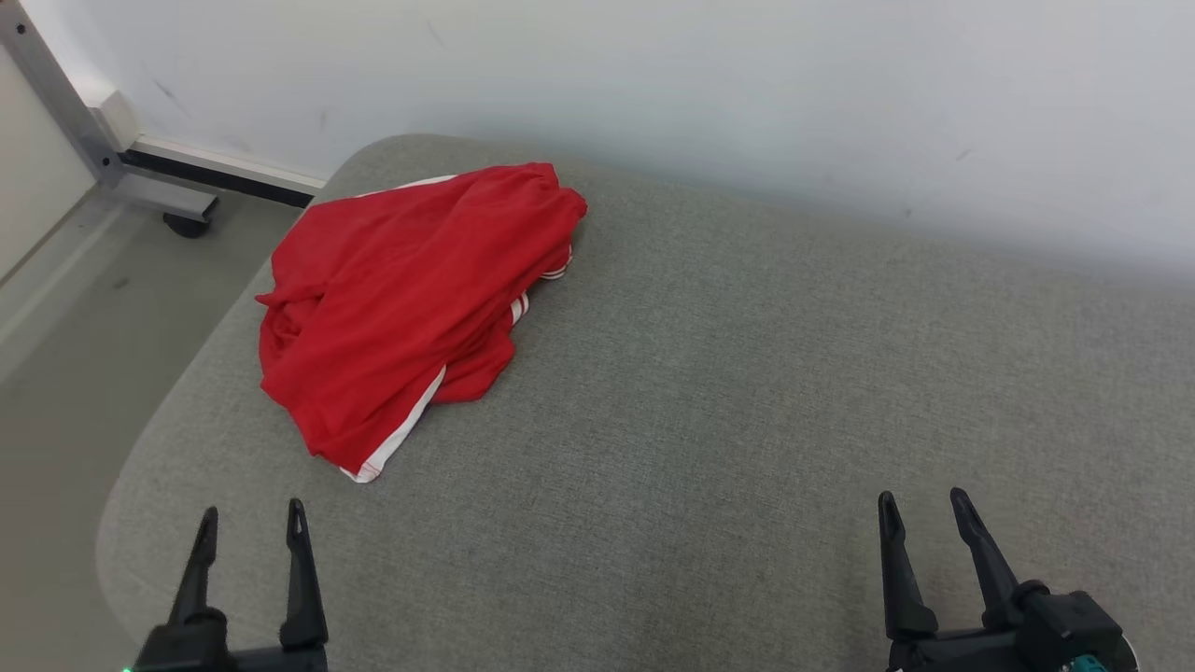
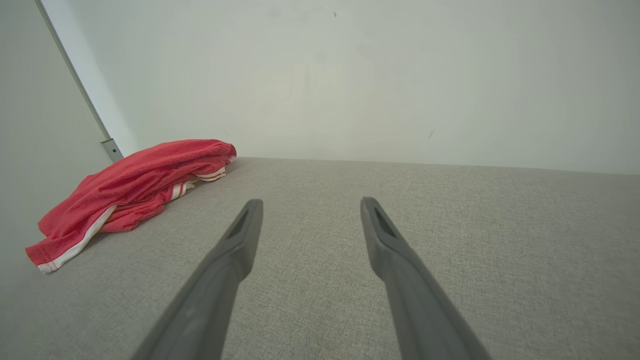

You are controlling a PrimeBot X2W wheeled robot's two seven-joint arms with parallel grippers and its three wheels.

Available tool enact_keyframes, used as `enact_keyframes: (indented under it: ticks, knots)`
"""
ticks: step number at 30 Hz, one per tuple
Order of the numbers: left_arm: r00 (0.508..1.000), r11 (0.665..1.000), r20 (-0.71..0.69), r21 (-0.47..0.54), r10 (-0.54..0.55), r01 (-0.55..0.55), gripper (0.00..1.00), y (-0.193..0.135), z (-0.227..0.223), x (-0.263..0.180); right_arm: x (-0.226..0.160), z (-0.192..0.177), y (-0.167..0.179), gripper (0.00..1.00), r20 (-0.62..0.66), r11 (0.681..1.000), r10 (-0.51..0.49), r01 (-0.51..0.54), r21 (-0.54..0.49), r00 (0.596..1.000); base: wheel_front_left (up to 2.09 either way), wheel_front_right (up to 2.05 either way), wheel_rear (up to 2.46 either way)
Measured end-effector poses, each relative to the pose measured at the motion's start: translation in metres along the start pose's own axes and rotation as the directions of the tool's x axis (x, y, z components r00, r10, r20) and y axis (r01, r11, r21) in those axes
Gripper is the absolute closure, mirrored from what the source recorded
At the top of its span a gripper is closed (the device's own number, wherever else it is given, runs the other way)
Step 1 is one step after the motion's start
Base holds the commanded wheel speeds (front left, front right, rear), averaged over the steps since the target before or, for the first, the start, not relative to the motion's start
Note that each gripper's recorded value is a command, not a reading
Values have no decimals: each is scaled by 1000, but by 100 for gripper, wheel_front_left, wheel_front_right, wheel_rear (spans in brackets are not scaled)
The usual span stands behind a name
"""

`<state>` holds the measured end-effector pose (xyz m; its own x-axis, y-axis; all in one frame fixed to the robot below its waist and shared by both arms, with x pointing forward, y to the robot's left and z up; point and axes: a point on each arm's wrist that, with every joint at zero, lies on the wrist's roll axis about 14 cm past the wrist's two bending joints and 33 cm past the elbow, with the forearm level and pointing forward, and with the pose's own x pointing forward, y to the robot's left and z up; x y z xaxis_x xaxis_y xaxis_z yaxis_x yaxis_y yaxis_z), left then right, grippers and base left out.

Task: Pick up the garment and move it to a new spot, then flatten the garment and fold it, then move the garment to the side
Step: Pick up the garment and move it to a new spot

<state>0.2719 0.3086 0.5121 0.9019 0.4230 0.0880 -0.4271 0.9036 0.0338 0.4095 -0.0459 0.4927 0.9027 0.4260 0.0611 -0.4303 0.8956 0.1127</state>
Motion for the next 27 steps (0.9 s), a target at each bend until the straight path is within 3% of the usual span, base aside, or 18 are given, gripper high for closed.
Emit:
enact_keyframes:
  ticks: [10,17,27]
  knots:
    - [983,993,142,40,-115,111,0,-23,47,76,5,3,-32,0,22,996,-82,83,-20,996,0,0,0]
    - [959,984,221,13,-179,180,0,-54,73,139,7,-2,-68,0,23,987,-159,160,-34,987,0,0,0]
    - [948,971,211,23,-238,239,0,-95,65,215,-2,-8,-115,0,18,961,-270,271,-54,963,0,0,0]
